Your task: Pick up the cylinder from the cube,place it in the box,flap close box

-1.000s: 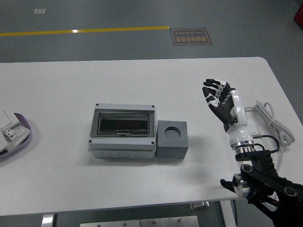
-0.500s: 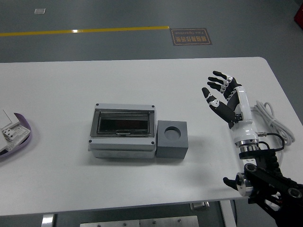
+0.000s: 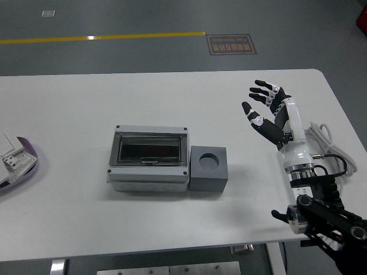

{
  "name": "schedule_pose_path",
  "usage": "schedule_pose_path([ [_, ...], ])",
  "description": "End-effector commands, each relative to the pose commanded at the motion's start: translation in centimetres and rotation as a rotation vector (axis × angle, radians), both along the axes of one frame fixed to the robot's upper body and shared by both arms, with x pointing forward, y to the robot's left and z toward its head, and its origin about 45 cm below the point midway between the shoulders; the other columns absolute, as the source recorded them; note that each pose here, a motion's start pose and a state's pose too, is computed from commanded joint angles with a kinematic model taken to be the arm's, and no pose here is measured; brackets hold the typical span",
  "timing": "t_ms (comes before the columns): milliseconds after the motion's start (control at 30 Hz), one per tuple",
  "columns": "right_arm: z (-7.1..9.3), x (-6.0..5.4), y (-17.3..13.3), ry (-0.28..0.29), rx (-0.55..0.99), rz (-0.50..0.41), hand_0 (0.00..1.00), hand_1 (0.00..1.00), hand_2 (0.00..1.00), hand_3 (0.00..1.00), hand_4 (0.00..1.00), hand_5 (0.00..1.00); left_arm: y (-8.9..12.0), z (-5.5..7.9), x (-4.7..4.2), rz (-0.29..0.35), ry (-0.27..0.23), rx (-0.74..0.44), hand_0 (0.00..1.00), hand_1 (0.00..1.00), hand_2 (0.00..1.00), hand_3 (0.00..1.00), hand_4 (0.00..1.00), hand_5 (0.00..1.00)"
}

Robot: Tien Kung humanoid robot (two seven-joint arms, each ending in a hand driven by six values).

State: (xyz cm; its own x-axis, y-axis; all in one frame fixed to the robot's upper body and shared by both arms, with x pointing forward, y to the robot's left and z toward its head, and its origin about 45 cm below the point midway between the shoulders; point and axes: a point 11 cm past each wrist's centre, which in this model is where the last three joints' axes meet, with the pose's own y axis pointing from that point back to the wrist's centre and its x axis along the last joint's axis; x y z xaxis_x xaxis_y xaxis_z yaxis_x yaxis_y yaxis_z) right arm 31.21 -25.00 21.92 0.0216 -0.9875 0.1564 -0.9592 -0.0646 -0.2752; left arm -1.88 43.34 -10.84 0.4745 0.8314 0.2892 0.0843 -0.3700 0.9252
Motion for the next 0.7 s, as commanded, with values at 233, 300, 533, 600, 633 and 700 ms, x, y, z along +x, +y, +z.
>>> schedule_pose_path([
  [233, 0.33, 0.06, 0.42, -0.009, -0.021, 0.015, 0.755, 0.655, 0.647, 0.669, 0.767, 0.168, -0.3, -0.11, 0.39, 0.002, -0.011, -0.007, 0.518, 0.561, 0.565, 0.591, 0.707, 0.251],
  [300, 0.38, 0.08, 0.47, -0.01, -0.024, 0.016, 0.755, 0.655, 0.647, 0.669, 0.767, 0.168, -0.36, -0.13, 0.44, 0.004, -0.013, -0.009, 0.518, 0.561, 0.565, 0.591, 0.707, 0.251],
  [533, 0.44, 0.03, 0.76, -0.014, -0.032, 0.024, 0.758, 0.655, 0.646, 0.667, 0.764, 0.167, -0.02, -0.02, 0.32, 0.009, -0.014, -0.002, 0.517, 0.561, 0.566, 0.592, 0.707, 0.251],
  [600, 0.43, 0.01, 0.86, -0.013, -0.034, 0.027, 0.758, 0.655, 0.646, 0.667, 0.764, 0.167, -0.03, -0.02, 0.36, 0.01, -0.015, -0.003, 0.517, 0.561, 0.566, 0.592, 0.707, 0.251],
  [633, 0.44, 0.01, 0.91, -0.014, -0.034, 0.029, 0.759, 0.653, 0.646, 0.664, 0.756, 0.168, -0.04, -0.02, 0.4, 0.01, -0.016, -0.004, 0.517, 0.561, 0.566, 0.592, 0.707, 0.25],
  [700, 0.48, 0.01, 1.0, -0.015, -0.034, 0.031, 0.759, 0.653, 0.646, 0.664, 0.756, 0.168, -0.1, -0.04, 0.46, 0.011, -0.017, -0.005, 0.517, 0.561, 0.566, 0.592, 0.707, 0.25],
])
